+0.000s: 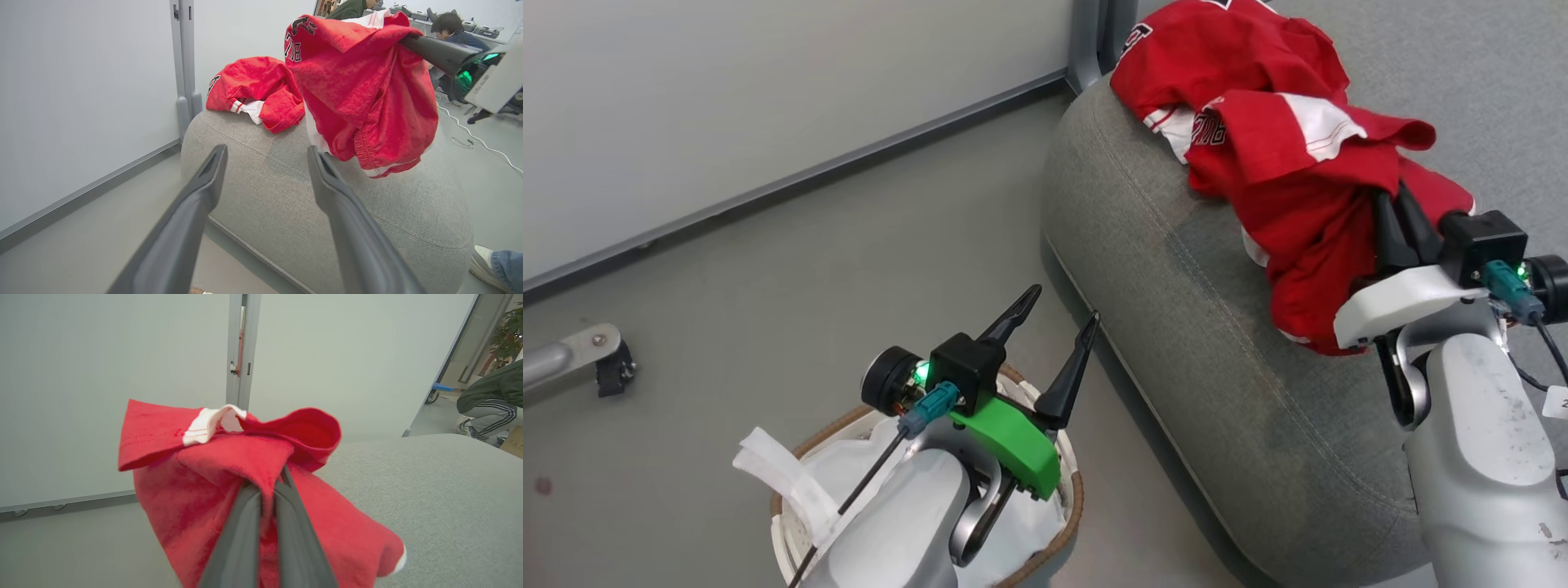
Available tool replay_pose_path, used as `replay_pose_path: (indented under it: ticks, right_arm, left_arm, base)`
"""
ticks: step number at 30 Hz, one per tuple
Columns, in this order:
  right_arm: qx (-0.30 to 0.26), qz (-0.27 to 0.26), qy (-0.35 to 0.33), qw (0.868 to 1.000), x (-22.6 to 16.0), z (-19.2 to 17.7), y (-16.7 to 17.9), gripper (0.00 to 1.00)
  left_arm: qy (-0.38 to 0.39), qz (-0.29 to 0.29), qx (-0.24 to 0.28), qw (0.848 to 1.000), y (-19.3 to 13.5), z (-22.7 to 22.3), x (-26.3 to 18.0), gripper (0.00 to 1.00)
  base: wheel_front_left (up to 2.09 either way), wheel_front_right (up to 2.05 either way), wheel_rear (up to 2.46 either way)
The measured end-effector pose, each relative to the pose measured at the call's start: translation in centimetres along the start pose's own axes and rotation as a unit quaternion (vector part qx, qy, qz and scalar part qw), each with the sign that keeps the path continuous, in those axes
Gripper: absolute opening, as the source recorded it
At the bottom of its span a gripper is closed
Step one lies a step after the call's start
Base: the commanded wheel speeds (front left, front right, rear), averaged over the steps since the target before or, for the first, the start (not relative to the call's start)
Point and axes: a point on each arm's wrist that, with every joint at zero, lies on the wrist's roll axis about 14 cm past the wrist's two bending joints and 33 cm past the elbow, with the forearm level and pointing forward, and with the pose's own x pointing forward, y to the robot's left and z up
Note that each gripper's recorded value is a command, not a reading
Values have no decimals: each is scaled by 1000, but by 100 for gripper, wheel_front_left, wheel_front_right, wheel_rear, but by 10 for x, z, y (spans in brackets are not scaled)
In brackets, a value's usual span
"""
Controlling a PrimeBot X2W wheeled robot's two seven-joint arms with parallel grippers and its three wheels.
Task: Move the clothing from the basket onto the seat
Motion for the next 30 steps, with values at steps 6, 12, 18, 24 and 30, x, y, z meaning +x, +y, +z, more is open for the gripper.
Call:
replay_pose_path:
  ticks: [6, 12, 18, 24, 30]
  right_arm:
    - [-20, -29, -17, 999, 29, 9, -19, 0]
    - [-63, -55, -47, 995, 74, 26, -45, 0]
    - [-107, -54, -46, 992, 119, 14, -47, 0]
    - [-121, -50, -6, 991, 146, -36, -38, 0]
    - [-126, -37, 59, 990, 150, -106, -24, 0]
  left_arm:
    - [-2, -15, -9, 1000, 8, -7, 12, 100]
    - [-6, -20, 1, 1000, 29, -14, 21, 100]
    - [-12, -13, 5, 1000, 57, -25, 26, 100]
    - [-2, 3, -5, 1000, 85, -51, 22, 100]
    - [20, 28, -26, 999, 108, -83, 14, 100]
  base:
    - [0, 0, 0]
    - [0, 0, 0]
    - [0, 0, 0]
    - [0, 0, 0]
    - [0, 0, 0]
